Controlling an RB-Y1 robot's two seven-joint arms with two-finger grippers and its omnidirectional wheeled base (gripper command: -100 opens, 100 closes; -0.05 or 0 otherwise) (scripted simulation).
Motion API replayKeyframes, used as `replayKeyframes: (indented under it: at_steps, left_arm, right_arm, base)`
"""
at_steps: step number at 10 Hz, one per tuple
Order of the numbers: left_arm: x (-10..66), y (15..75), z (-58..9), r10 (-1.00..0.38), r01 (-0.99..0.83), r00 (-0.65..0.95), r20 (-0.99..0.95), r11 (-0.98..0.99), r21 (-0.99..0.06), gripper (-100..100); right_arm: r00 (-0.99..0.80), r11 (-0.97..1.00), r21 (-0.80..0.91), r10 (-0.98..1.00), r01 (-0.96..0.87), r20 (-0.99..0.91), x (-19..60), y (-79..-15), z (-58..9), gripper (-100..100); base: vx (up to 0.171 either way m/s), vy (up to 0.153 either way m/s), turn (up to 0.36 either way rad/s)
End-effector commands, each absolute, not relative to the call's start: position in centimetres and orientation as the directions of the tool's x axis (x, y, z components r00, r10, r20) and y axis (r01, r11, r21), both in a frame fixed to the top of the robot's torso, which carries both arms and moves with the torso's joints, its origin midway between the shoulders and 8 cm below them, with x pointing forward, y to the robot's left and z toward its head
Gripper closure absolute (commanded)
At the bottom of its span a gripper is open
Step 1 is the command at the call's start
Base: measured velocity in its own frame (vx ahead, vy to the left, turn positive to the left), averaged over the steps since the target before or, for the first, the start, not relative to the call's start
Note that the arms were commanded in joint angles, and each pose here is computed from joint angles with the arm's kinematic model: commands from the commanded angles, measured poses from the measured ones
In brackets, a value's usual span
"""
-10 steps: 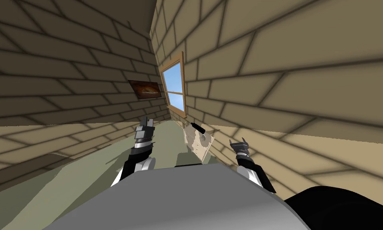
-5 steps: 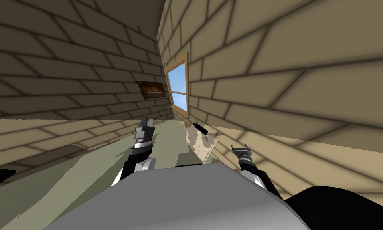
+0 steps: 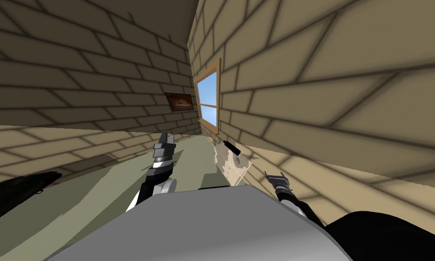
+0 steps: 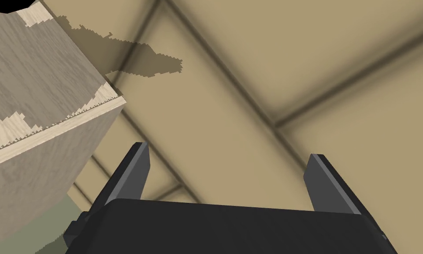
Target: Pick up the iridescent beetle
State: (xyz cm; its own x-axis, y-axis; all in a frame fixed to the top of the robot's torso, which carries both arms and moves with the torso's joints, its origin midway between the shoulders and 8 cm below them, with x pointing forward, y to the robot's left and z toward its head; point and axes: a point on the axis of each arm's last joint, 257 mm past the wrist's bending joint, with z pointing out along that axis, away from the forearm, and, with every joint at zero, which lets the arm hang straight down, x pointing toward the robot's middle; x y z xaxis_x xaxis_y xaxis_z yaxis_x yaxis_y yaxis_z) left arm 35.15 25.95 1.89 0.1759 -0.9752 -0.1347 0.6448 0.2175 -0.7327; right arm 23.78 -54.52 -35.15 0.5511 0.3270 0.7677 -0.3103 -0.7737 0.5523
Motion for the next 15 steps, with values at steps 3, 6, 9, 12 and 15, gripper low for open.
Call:
replayKeyframes:
  at_steps: [3, 6, 9, 12, 15]
  left_arm:
    - [35.1, 26.0, 1.9, -0.975, 0.645, 0.176, -0.135, 0.218, -0.733, 0]
    - [35.1, 26.0, 1.9, -0.975, 0.645, 0.176, -0.135, 0.218, -0.733, 0]
    - [35.1, 26.0, 1.9, -0.975, 0.645, 0.176, -0.135, 0.218, -0.733, 0]
    - [35.1, 25.9, 1.9, -0.975, 0.645, 0.176, -0.135, 0.217, -0.733, 0]
    - [35.1, 26.0, 1.9, -0.975, 0.645, 0.176, -0.135, 0.218, -0.733, 0]
  right_arm:
    - [0.603, -0.838, 0.425, 0.151, -0.342, 0.783, 20.2, -54.9, -39.8, -100]
    - [0.619, -0.864, 0.338, 0.04, -0.372, 0.784, 18.1, -54.8, -42.3, -100]
    - [0.629, -0.877, 0.268, -0.048, -0.398, 0.776, 16.4, -54.6, -44.1, -100]
    - [0.619, -0.879, 0.178, -0.156, -0.442, 0.769, 14.6, -54.2, -45.8, -100]
    - [0.618, -0.867, 0.063, -0.3, -0.495, 0.727, 11.3, -53.4, -48.6, -100]
  base:
    - [0.039, -0.001, 0.201]
    - [0.033, -0.003, 0.112]
    - [0.032, -0.009, 0.143]
    - [0.05, -0.01, 0.162]
    - [0.063, -0.018, 0.185]
